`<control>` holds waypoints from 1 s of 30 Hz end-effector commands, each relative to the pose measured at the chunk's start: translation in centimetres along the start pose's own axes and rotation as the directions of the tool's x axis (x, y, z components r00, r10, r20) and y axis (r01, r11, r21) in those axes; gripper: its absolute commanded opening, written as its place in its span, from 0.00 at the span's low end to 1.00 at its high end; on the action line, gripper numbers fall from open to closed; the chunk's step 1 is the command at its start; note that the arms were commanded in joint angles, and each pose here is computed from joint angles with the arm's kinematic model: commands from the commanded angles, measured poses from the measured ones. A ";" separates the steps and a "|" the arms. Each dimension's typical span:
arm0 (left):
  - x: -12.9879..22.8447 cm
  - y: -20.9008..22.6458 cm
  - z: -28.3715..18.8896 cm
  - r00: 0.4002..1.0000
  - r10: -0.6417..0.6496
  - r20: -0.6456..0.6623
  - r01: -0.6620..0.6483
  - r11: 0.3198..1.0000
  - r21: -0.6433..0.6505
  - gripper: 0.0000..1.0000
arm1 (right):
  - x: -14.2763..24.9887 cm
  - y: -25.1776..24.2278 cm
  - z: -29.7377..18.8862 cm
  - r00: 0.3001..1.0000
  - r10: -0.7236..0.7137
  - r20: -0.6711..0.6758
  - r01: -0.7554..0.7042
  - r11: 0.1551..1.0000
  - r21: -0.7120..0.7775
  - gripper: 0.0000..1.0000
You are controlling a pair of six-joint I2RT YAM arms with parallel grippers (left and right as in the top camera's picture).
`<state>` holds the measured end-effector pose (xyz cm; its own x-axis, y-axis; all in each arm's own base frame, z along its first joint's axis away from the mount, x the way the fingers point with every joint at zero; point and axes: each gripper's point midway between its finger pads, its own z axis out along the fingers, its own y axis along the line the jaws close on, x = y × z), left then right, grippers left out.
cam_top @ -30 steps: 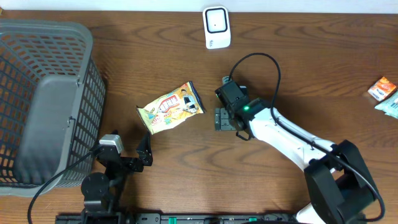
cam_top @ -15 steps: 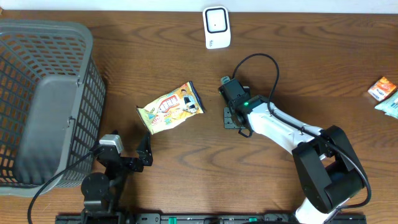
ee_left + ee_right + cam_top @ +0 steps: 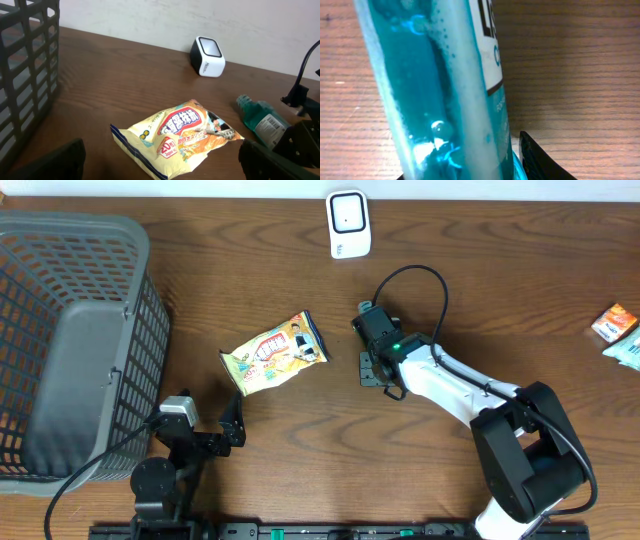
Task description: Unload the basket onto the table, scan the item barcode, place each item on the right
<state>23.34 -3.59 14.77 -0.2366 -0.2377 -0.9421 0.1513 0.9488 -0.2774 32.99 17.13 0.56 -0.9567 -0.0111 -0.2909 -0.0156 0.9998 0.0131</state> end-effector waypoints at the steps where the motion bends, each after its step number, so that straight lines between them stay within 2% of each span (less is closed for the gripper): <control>1: 1.3 0.1 0.2 0.999 0.004 -0.034 -0.004 1.000 0.008 0.98 | -0.9 0.6 -2.0 0.999 -0.031 0.039 0.033 0.998 -0.060 0.10; 11: 1.3 0.1 0.2 0.999 0.004 -0.034 -0.004 1.000 0.008 0.98 | -2.9 0.6 -9.8 0.977 -0.074 0.201 0.102 0.986 -0.131 0.11; 15: 1.3 0.1 0.2 0.999 0.004 -0.034 -0.004 1.000 0.007 0.98 | -2.8 2.0 -14.7 0.950 -0.122 0.287 0.199 0.946 -0.255 0.11; 22: 1.3 0.1 0.2 0.999 0.004 -0.034 -0.004 1.000 0.008 0.98 | -0.5 4.4 -23.4 0.872 -0.198 0.448 0.412 0.792 -0.452 0.17; 30: 1.3 0.1 0.2 0.999 0.004 -0.034 -0.004 1.000 0.007 0.98 | 3.7 5.9 -29.0 0.813 -0.254 0.524 0.560 0.587 -0.585 0.13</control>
<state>23.34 -3.59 14.77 -0.2366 -0.2377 -0.9421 0.1513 0.9488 -0.2774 23.17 21.14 24.76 -0.6845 -0.2252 -0.6933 -0.6044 0.7071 0.3670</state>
